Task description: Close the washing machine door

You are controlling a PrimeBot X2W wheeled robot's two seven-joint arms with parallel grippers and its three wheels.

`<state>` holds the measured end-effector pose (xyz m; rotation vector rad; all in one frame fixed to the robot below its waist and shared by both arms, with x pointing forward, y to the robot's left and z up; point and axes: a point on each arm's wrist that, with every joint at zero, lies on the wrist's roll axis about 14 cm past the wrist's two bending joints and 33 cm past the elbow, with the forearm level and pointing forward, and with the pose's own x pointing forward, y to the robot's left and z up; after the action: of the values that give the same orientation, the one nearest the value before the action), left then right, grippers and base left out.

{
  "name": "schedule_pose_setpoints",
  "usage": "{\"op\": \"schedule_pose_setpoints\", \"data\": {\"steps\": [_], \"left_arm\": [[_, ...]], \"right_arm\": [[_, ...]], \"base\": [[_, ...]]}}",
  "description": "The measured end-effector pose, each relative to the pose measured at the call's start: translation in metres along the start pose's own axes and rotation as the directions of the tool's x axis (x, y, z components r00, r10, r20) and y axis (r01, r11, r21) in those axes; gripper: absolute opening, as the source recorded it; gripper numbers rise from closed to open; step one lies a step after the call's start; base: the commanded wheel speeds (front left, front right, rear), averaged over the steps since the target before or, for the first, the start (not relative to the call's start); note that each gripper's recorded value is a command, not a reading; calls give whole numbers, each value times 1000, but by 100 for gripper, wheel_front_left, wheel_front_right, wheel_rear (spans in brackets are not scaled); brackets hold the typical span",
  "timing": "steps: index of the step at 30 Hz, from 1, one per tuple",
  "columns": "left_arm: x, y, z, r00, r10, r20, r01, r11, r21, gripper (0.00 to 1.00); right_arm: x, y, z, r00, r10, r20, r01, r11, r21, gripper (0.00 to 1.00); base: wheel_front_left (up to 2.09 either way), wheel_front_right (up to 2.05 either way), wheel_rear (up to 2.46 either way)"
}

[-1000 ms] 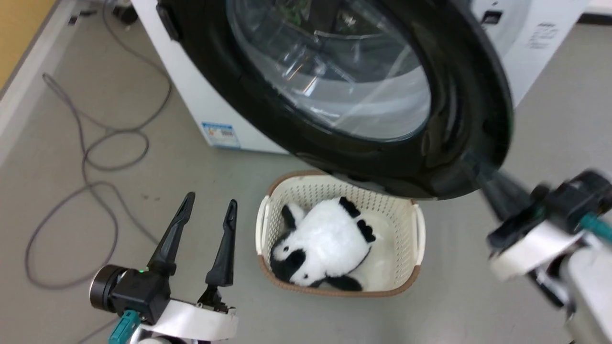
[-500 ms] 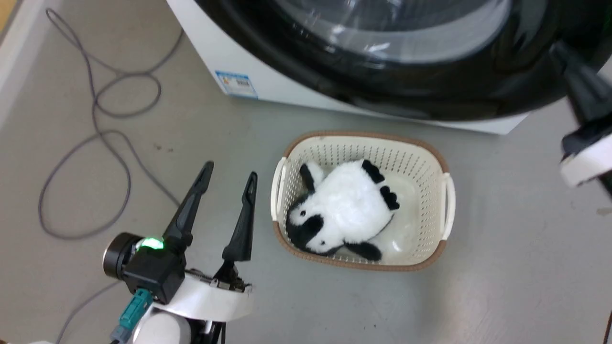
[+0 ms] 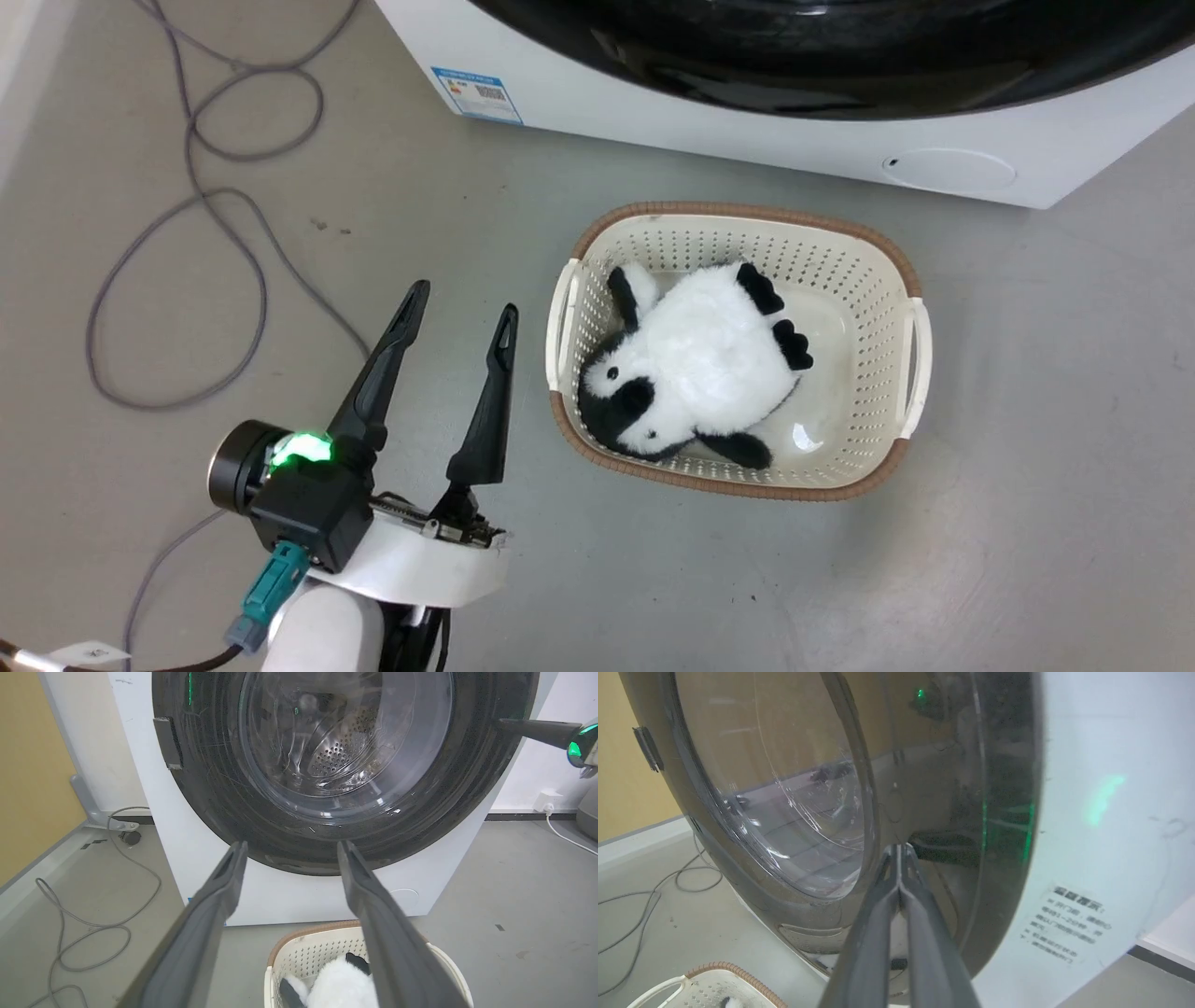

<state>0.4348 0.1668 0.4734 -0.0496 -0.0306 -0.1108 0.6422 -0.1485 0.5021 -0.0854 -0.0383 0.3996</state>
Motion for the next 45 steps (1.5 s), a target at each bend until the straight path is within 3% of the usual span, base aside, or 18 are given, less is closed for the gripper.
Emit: {"op": "schedule_pose_setpoints", "data": {"steps": [8, 13, 20, 24, 33, 44, 45], "left_arm": [[1, 0, 3, 1000, 2, 9, -2, 1000, -7, 100], [-4, 1, 15, 999, 9, 36, -8, 1000, -17, 100], [-33, 4, 28, 998, 44, 49, -41, 998, -58, 100], [-45, 3, 40, 996, 48, 77, -44, 997, -62, 100], [-53, -14, 59, 991, 1, 133, 6, 998, -57, 100], [-65, -21, 59, 991, -3, 131, 13, 997, -71, 100], [-67, -21, 58, 992, -3, 127, 12, 997, -72, 100]], "right_arm": [[-1, -1, -8, 1000, -1, -17, 2, 1000, 17, 0], [-13, -4, 12, 999, -23, 33, 23, 1000, 15, 0], [-72, -1, 28, 995, -85, 58, 81, 994, 70, 0], [-114, 0, 55, 980, -147, 137, 133, 985, 106, 0], [-205, 13, 70, 942, -273, 194, 258, 961, 99, 0], [-256, 52, 67, 920, -339, 196, 309, 936, 171, 0], [-258, 55, 62, 922, -342, 180, 309, 933, 185, 12]], "base": [[0, 0, 0], [0, 0, 0], [0, 0, 0], [0, 0, 0], [0, 0, 0], [0, 0, 0], [0, 0, 0]]}}
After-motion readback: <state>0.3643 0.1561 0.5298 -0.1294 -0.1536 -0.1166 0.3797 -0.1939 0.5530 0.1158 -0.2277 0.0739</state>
